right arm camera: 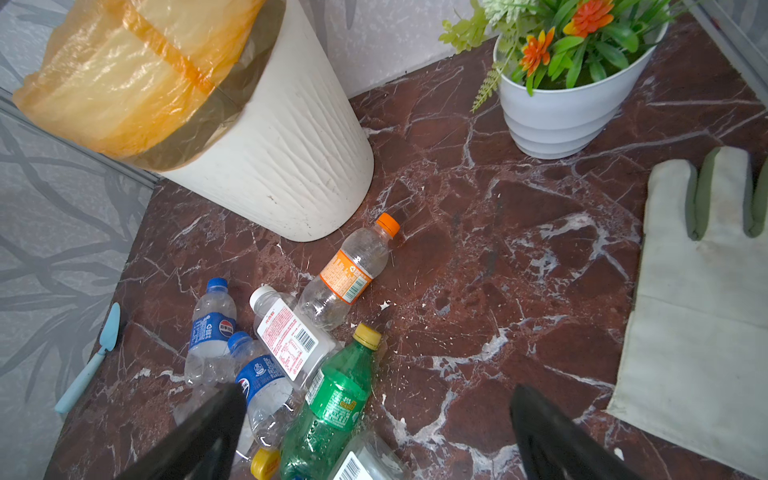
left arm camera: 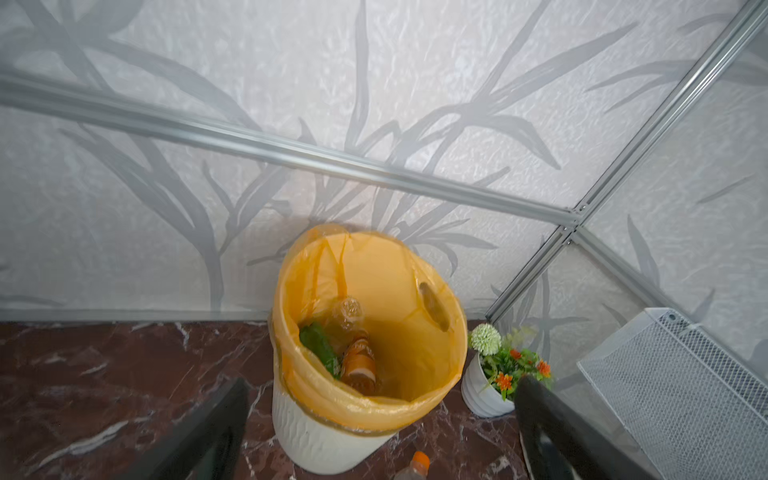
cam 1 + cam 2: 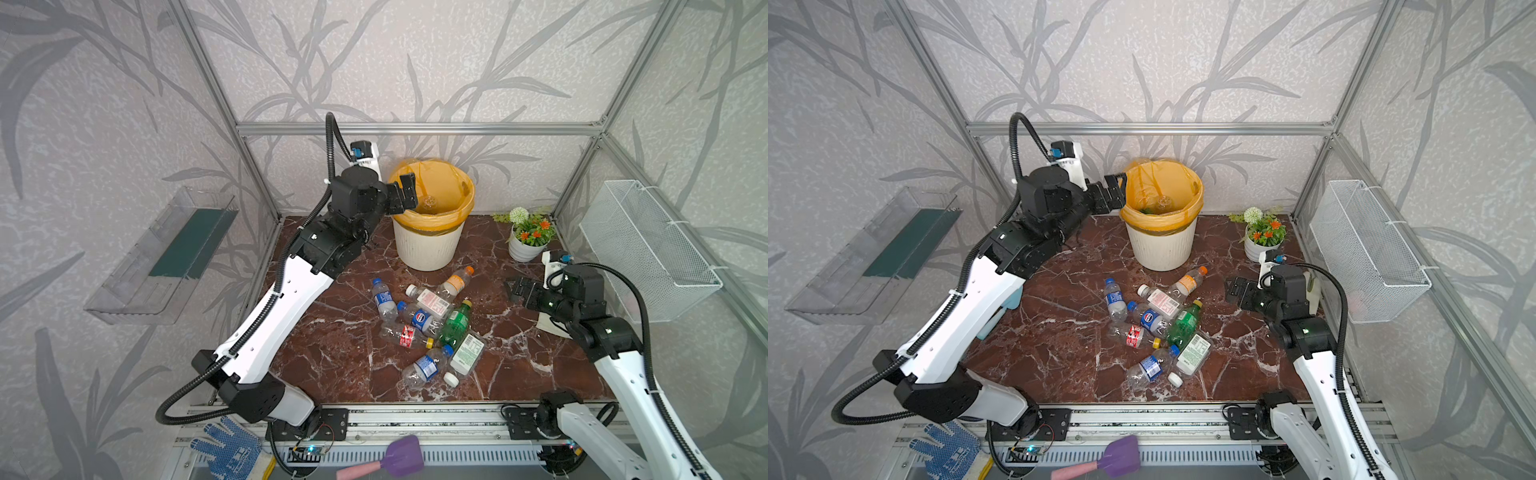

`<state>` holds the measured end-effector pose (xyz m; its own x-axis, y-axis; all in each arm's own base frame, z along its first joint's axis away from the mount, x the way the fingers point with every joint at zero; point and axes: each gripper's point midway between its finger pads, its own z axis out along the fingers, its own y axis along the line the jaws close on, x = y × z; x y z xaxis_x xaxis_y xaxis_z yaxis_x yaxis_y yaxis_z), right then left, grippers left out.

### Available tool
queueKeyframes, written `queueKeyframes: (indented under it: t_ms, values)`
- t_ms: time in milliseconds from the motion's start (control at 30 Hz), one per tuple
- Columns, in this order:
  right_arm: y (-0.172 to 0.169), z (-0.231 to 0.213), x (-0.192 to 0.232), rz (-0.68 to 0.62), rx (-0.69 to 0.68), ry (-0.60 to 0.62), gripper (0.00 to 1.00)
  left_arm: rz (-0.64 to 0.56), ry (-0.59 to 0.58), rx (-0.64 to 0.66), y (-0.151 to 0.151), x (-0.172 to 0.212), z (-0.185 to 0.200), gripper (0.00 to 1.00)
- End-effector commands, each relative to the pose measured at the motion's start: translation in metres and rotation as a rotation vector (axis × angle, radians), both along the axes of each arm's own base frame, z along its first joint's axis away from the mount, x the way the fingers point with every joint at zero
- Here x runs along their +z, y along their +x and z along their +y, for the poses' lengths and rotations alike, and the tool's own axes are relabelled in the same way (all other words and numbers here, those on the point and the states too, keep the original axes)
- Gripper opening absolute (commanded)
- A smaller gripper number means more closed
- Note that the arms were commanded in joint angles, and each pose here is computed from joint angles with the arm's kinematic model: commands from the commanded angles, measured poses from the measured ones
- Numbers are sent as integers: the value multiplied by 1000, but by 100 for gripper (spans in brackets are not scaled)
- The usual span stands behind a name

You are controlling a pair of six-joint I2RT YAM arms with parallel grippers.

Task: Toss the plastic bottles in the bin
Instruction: 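Release the latte bottle into the bin and lower the left gripper to the bottles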

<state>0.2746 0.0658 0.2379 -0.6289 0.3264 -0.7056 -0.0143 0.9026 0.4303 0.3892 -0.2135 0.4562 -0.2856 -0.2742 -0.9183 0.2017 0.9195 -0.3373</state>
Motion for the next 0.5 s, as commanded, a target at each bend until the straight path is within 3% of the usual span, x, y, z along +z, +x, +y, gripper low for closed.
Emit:
queueKeyframes:
  t_ms: [0,233,467]
  values:
    - [-7,4,-11,60,7,42,99,113,20,43,-3,-52,7,99]
    - [-43,19,-56,263,-4,122,98,309,69,80,-39,-148,26,99]
    - [-87,39,-102,416,-30,72,98,396,251,146,-84,-207,44,99]
